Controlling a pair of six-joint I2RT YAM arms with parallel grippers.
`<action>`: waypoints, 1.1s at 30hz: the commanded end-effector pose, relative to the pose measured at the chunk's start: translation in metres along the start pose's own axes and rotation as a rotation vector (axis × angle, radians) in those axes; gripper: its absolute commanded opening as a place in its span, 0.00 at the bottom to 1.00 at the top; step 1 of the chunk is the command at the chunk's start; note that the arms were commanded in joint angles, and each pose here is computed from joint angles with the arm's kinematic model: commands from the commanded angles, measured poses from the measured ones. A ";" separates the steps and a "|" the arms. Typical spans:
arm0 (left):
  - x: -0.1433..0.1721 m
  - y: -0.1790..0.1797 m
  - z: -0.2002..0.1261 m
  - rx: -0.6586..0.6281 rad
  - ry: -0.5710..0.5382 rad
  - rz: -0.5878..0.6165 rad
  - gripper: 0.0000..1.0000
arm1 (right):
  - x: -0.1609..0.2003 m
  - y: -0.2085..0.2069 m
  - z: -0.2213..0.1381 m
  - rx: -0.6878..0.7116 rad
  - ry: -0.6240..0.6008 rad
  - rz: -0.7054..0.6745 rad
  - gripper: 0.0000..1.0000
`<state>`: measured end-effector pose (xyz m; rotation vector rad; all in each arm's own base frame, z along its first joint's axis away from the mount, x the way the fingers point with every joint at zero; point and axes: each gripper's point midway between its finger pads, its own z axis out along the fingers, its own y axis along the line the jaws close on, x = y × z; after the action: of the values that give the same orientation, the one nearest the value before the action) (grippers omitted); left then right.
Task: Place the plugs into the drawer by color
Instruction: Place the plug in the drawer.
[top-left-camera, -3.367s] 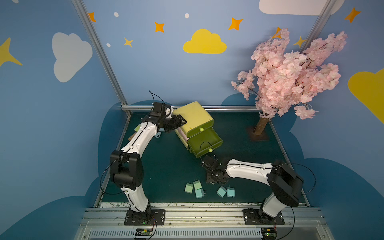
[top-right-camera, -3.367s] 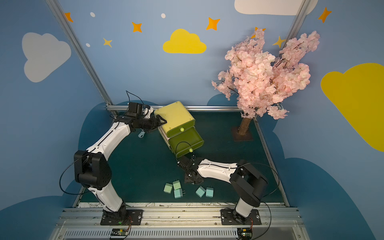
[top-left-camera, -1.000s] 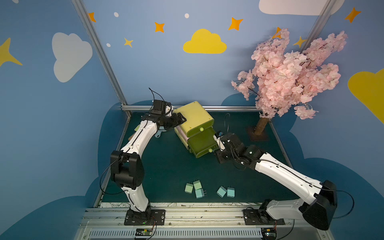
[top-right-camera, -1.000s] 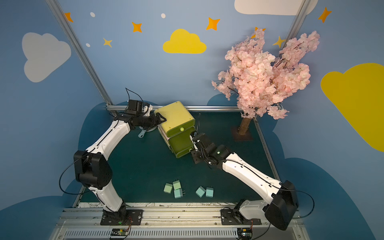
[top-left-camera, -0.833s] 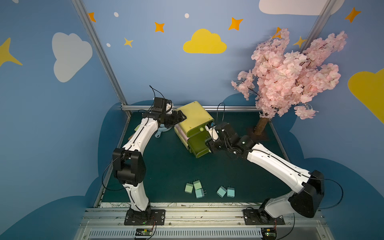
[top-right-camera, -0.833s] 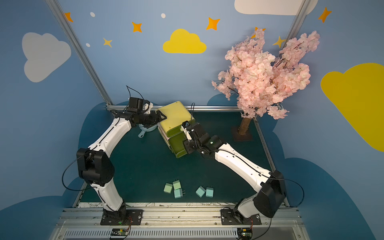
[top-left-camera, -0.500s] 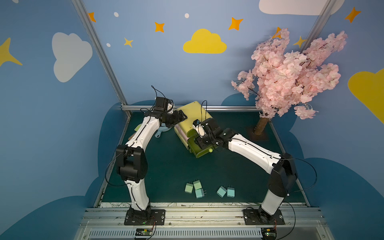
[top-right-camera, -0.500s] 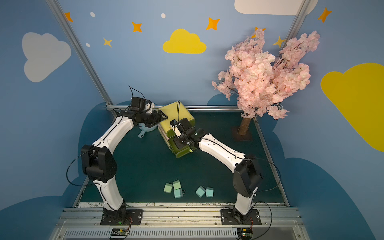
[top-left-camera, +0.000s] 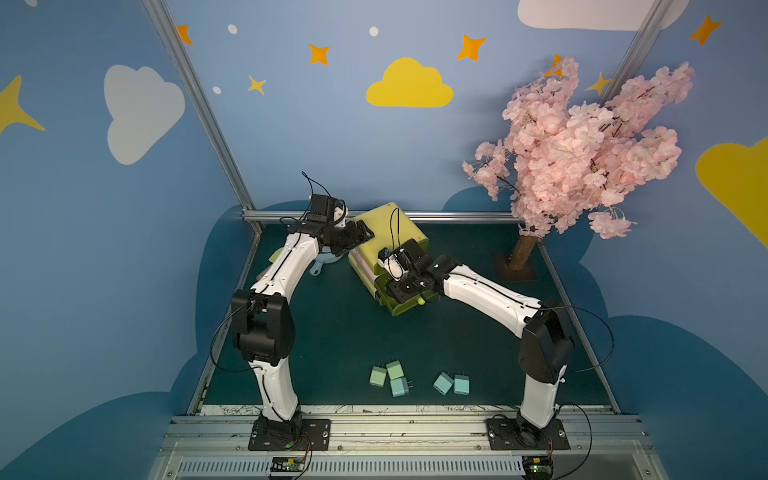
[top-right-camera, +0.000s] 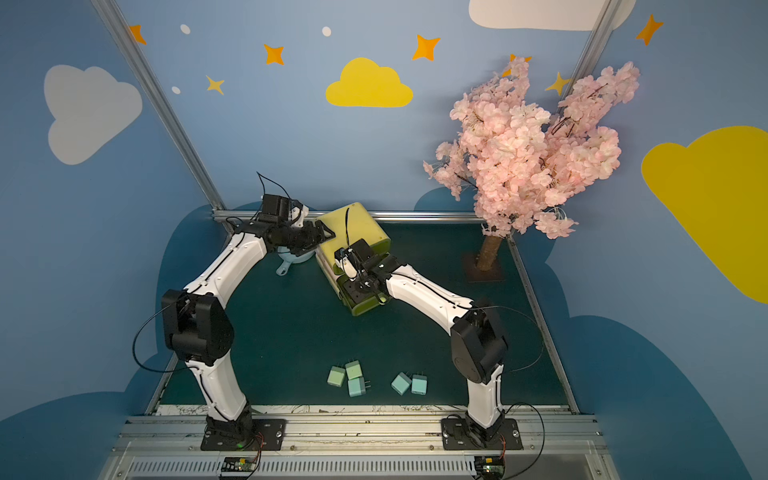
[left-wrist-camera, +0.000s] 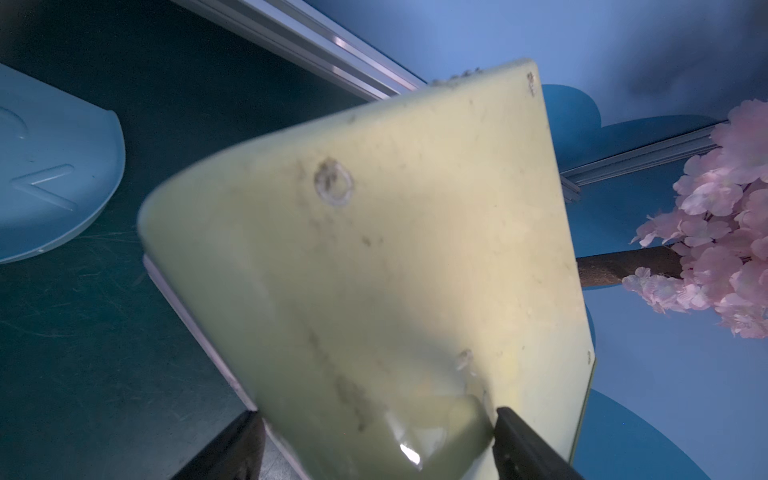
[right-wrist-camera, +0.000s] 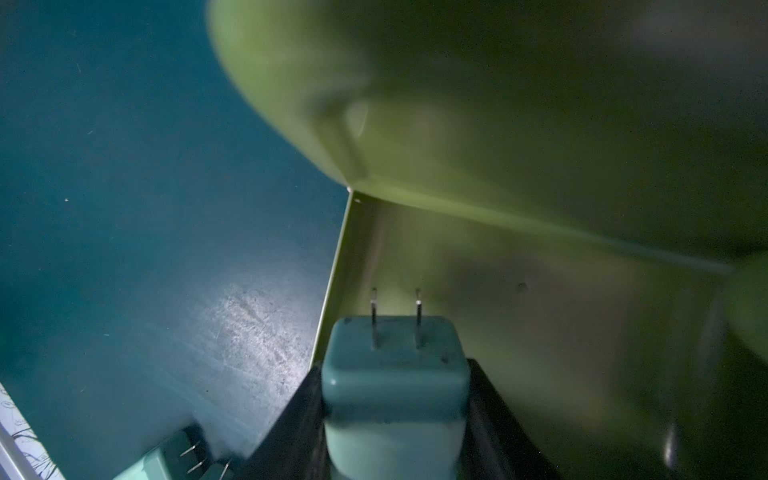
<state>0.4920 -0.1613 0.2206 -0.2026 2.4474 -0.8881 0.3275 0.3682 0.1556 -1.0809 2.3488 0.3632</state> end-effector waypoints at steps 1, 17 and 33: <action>0.011 0.013 0.003 -0.030 0.035 -0.013 0.87 | 0.010 0.001 0.005 0.005 0.038 -0.019 0.16; 0.011 0.014 -0.002 -0.031 0.024 -0.012 0.87 | 0.000 0.000 0.005 -0.014 0.024 -0.039 0.52; 0.009 0.015 -0.006 -0.031 0.013 -0.012 0.87 | 0.054 0.077 -0.072 -0.067 -0.049 -0.234 0.68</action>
<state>0.4912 -0.1575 0.2206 -0.2045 2.4337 -0.8999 0.2503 0.3536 0.2010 -1.2435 2.1877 0.3733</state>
